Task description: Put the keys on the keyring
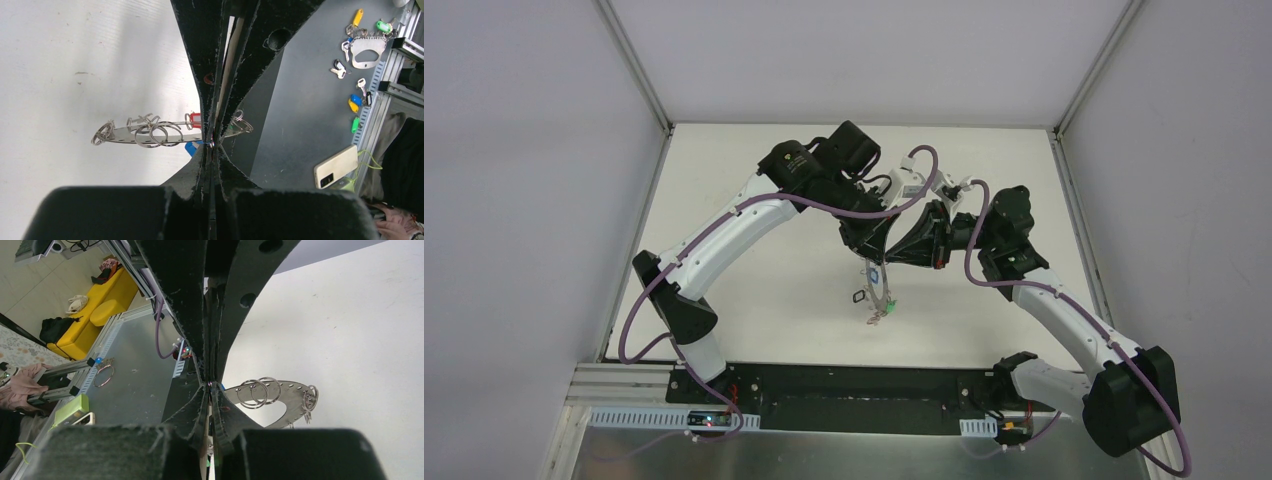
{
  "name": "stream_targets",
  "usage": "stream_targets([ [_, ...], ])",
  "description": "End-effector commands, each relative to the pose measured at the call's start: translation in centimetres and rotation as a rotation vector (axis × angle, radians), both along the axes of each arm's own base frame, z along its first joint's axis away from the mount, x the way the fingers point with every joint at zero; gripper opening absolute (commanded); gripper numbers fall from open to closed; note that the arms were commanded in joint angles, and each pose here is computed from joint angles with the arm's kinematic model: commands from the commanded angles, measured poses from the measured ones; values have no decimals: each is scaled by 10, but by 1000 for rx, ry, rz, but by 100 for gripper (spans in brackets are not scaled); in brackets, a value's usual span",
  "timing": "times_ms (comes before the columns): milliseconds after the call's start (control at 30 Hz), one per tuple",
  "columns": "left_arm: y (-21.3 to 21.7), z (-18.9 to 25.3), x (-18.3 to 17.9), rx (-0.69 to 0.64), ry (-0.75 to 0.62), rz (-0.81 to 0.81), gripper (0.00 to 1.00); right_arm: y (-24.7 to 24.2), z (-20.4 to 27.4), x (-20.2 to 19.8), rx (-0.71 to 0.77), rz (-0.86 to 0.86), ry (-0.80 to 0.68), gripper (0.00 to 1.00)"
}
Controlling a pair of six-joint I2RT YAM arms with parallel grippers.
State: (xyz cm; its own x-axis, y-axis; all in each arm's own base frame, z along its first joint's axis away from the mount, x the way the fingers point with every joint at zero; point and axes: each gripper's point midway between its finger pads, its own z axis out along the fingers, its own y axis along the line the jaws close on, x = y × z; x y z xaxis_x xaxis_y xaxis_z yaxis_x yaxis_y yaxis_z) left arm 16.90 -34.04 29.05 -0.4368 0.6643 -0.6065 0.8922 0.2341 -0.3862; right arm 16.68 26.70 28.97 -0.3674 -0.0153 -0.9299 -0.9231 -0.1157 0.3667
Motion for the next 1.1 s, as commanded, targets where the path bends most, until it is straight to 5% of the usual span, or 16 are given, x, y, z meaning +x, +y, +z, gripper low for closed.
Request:
stream_targets([
  [0,-2,13,-6,-46,-17,-16,0,0,6,-7,17,42,-54,2],
  [367,2,20,-9,-84,-56,-48,1,-6,17,-1,30,-3,-67,0],
  [833,9,37,6,-197,-147,-25,33,-13,36,7,91,-66,-48,0],
  [1067,12,43,18,-316,-265,-34,38,-17,48,13,141,-93,-35,0],
])
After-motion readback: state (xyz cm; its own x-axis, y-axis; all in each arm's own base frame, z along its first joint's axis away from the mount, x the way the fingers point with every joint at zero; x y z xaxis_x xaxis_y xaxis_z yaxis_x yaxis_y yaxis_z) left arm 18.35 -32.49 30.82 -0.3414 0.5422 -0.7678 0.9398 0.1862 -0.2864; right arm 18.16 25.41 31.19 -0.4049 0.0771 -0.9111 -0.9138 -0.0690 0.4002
